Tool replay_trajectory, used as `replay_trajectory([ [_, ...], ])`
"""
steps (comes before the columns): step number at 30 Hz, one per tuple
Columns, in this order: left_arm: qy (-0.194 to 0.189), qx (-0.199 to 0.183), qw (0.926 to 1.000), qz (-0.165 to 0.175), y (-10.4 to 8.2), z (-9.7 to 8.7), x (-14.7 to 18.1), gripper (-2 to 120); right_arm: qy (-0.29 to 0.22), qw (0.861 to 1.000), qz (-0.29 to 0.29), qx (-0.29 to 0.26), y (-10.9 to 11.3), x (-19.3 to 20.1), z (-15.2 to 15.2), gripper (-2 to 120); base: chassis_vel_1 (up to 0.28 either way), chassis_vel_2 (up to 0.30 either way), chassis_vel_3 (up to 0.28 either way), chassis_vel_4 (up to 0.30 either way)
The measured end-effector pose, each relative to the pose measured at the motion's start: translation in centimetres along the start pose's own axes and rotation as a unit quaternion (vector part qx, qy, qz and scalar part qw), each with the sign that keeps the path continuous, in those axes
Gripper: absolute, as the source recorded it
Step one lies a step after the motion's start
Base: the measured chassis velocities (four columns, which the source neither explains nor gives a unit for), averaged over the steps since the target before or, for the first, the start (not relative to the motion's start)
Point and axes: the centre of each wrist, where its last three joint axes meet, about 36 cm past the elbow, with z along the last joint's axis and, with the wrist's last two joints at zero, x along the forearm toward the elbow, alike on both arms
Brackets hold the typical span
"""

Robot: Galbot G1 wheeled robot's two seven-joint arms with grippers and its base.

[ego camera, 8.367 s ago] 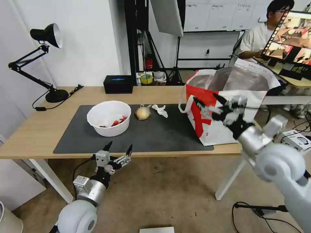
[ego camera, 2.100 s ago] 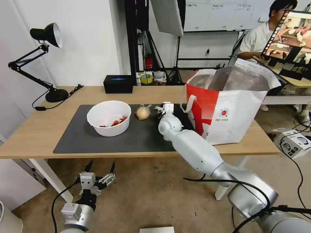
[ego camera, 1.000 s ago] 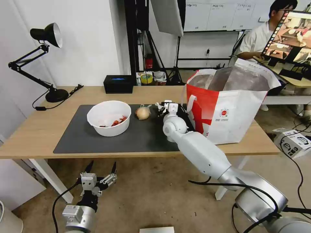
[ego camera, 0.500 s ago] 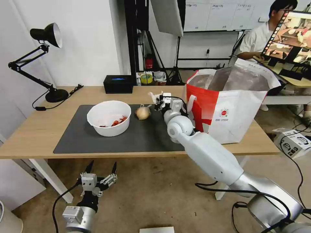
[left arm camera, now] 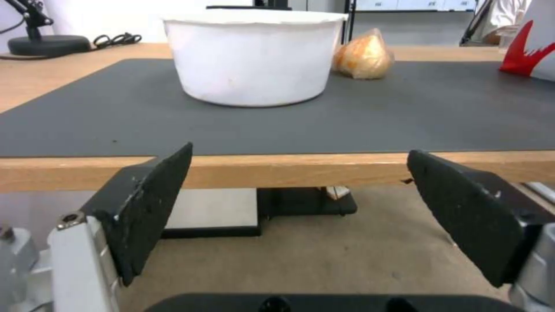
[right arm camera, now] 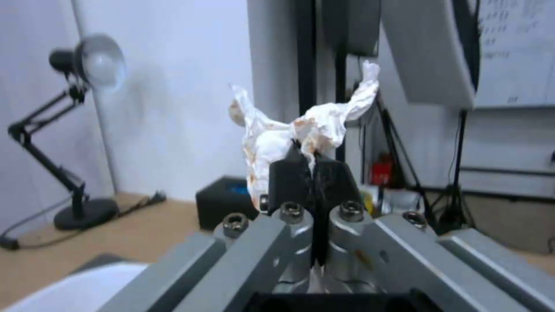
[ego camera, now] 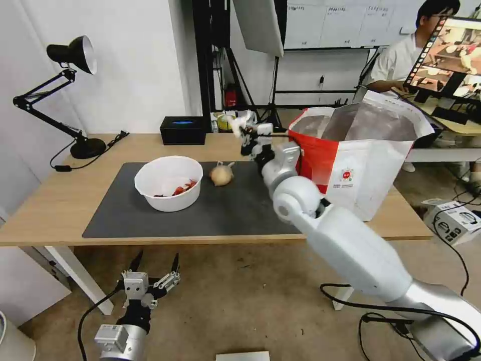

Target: Pick up the trash from the table and place it into the takeout bag.

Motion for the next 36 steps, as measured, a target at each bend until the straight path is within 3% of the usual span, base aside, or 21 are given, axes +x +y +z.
replay_trajectory([
  [10,0.005,0.001,1.0,0.003,-0.3,0.6,-0.1,100,-0.042,0.997,0.062,0.021,-4.9,3.3,-5.9,0,0.0,0.0,0.0,0.0],
  [19,0.001,0.003,0.9999,0.012,-0.8,0.6,-0.5,100,-0.002,0.989,0.147,0.024,-8.7,5.0,-6.4,0,0.0,0.0,0.0,0.0],
  [27,0.002,0.0,0.9999,0.016,-0.6,0.6,-0.6,100,0.052,0.976,0.211,-0.014,-9.9,5.4,-6.9,0,0.0,0.0,0.0,0.0],
  [36,0.001,0.001,0.9998,0.019,-0.5,0.6,-0.9,100,0.064,0.972,0.224,-0.017,-10.1,5.6,-6.5,0,0.0,0.0,0.0,0.0],
])
